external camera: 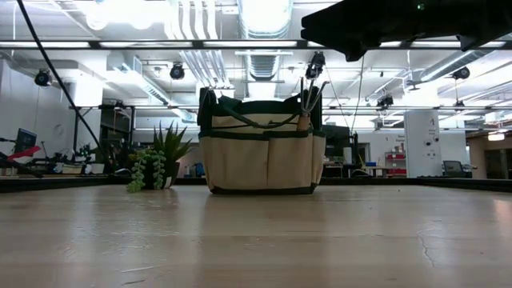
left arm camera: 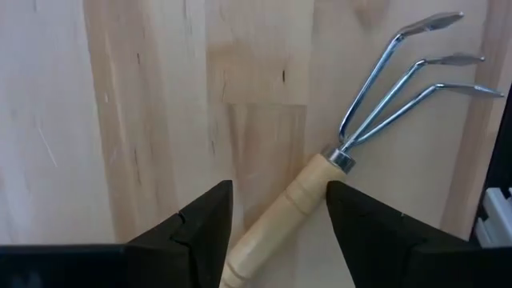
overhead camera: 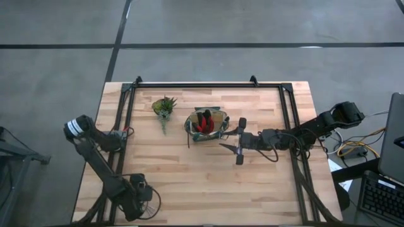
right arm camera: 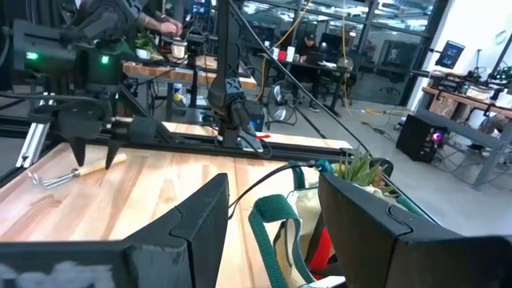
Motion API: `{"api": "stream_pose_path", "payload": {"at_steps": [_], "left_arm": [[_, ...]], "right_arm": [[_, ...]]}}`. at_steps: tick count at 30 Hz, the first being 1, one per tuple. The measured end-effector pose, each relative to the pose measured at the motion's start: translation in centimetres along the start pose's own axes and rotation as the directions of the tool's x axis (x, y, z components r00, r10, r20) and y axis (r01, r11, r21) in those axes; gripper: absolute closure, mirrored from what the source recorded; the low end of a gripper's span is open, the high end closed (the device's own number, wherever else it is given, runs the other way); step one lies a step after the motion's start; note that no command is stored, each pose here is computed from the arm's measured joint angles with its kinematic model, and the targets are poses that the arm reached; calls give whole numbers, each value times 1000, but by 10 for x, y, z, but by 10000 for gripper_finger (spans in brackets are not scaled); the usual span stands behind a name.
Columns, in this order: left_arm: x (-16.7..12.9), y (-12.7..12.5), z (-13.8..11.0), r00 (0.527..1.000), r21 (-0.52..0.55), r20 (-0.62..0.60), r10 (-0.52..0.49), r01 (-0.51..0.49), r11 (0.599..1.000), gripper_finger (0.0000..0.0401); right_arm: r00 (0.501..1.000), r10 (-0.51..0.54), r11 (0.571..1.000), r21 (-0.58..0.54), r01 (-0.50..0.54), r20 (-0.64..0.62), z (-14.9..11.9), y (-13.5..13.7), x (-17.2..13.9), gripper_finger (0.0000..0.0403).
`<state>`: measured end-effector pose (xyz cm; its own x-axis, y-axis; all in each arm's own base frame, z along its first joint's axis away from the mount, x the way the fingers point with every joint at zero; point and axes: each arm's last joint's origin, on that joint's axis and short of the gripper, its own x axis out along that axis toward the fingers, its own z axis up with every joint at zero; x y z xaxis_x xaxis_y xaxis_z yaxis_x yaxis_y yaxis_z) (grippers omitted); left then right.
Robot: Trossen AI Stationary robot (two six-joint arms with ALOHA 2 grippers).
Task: Pick & Place Garden tools in Gardening bag
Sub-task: Put the brown hand rake into the white gardening bag
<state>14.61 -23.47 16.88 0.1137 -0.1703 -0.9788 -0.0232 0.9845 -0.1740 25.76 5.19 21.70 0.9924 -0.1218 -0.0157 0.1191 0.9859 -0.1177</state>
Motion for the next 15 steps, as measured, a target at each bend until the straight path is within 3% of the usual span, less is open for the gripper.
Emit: {"api": "stream_pose_path", "payload": {"at_steps": [15], "left_arm": [[-8,-6,5,998,-30,48,-39,41,999,192]], "right_arm": [[1000,-1,1000,8,1,-2,0,0,0,213]]}}
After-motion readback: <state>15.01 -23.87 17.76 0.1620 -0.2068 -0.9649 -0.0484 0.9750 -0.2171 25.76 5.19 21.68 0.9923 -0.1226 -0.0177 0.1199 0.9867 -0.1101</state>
